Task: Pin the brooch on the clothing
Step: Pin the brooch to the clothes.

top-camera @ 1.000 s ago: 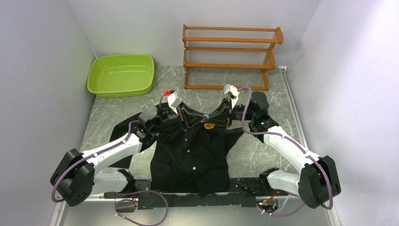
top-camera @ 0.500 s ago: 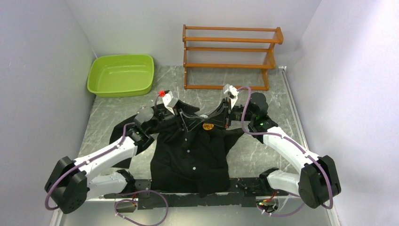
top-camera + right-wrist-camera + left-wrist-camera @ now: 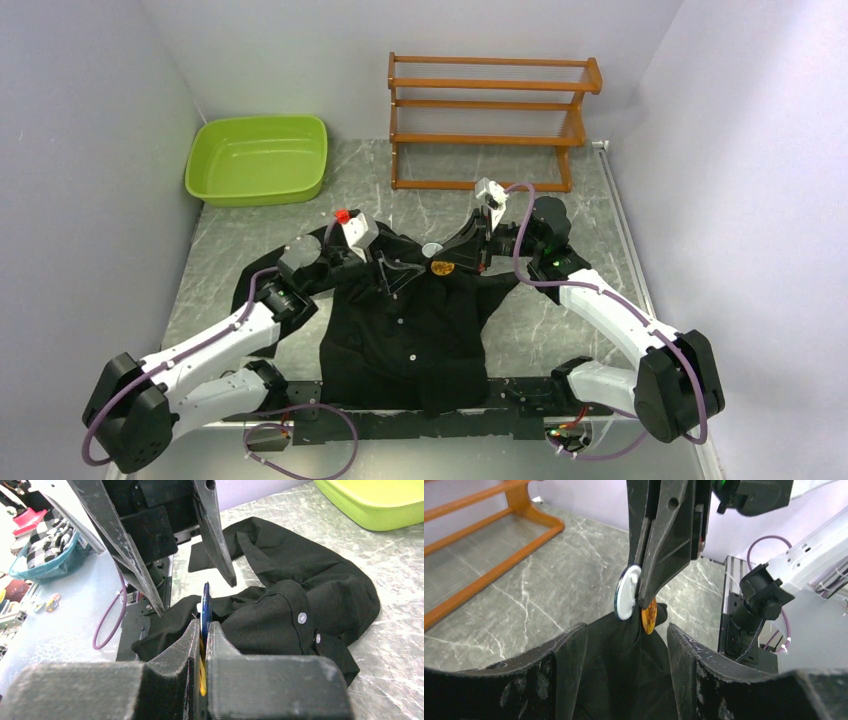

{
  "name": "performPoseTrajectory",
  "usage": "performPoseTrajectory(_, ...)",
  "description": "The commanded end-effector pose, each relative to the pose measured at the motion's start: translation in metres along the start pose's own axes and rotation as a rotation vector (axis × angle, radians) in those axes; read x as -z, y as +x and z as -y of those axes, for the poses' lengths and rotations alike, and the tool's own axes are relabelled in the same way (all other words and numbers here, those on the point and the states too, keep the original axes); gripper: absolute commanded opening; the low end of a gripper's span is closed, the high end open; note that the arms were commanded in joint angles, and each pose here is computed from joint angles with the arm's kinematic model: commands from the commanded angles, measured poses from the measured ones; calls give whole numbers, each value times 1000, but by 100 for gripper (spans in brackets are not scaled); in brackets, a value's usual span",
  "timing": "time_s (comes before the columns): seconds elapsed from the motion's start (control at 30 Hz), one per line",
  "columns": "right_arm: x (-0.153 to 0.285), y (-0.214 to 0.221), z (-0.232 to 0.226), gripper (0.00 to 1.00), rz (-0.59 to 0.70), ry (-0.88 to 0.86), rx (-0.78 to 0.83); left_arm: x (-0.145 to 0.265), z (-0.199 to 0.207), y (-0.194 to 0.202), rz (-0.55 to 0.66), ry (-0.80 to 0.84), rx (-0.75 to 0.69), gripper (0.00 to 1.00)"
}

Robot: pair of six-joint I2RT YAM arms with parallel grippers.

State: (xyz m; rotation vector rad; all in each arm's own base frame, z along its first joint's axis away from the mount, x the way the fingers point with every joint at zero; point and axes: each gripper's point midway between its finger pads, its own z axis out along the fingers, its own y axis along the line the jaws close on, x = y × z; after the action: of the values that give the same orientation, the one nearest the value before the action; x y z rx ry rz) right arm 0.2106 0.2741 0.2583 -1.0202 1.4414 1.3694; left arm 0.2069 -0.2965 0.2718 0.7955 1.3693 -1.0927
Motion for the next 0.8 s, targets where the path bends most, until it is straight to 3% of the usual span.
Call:
performPoseTrajectory(0.0,1,-14,-10,0,31,-33,79,-8,-2,4,-24,39,-51,64)
performPoseTrajectory(0.77,2,-17,-16,0,27,-50,88,-20,-2,-31,58,178,-87,59)
